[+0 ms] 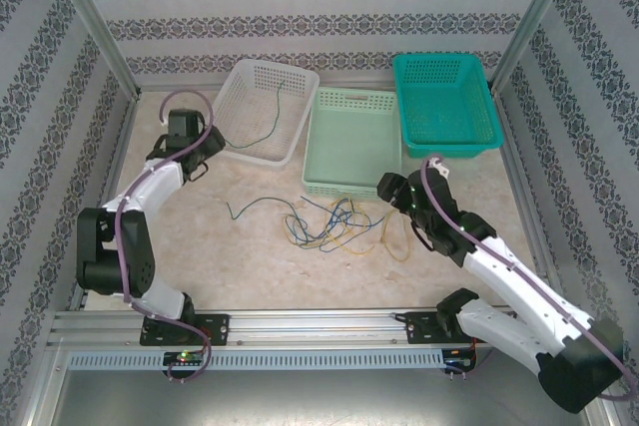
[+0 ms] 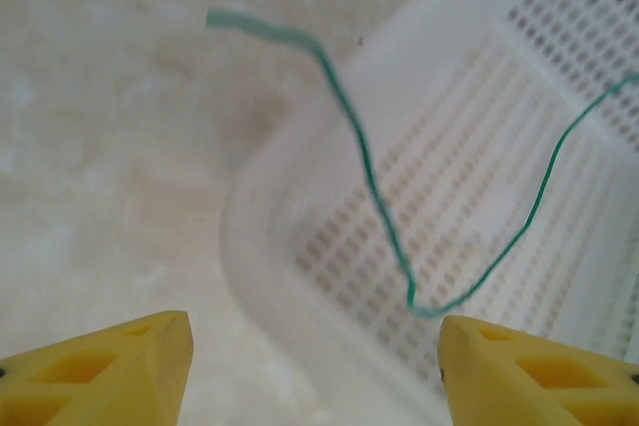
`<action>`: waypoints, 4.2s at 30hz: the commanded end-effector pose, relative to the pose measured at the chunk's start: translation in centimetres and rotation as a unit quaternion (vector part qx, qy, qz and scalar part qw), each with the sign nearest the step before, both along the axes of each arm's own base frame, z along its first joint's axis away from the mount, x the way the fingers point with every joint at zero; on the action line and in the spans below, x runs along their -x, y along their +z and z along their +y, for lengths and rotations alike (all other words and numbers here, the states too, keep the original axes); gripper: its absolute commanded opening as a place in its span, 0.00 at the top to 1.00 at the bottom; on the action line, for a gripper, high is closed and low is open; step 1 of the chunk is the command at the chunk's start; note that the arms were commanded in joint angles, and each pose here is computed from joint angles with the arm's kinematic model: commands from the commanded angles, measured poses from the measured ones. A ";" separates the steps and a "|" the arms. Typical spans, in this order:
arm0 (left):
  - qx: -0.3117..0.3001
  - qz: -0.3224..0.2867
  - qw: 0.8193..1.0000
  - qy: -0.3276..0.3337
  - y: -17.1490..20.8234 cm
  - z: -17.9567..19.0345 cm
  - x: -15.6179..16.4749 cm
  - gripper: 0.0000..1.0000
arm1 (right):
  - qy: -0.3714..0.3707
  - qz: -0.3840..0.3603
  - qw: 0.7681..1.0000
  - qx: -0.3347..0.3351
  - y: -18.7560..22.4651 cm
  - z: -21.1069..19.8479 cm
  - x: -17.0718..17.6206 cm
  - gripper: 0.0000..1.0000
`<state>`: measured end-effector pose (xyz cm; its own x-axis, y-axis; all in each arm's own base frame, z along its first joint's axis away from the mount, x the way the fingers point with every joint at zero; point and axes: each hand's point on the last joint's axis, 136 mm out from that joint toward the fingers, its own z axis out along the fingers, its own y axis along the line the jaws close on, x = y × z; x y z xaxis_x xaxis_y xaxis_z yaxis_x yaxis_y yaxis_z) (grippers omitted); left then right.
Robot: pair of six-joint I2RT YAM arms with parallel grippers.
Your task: Untangle the cables
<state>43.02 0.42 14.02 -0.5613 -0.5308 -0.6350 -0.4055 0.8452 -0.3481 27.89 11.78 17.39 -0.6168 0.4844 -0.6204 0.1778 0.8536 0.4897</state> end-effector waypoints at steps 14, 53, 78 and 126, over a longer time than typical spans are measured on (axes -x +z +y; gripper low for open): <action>0.023 0.022 0.999 -0.039 -2.6 -5.6 13.7 0.23 | 0.185 0.033 0.979 0.083 -1.2 10.1 -2.3 0.19; -0.028 -0.019 0.997 -0.070 -1.4 -7.2 11.7 1.00 | 0.246 0.123 0.958 0.078 -9.0 12.6 1.7 0.23; 0.007 -0.174 0.984 -0.038 5.1 -7.1 11.3 1.00 | 0.276 0.176 0.934 0.141 -13.0 14.1 3.3 0.79; -0.038 -0.235 0.971 0.023 6.9 -6.2 10.8 1.00 | 0.317 0.160 0.925 0.136 -13.5 17.1 3.9 0.92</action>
<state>32.09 -5.78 20.24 -0.2196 -0.4701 -0.8549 -0.2484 0.8743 -0.4170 24.20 28.16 3.38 -0.9016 -0.1861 -0.3905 -0.2870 0.9328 0.2180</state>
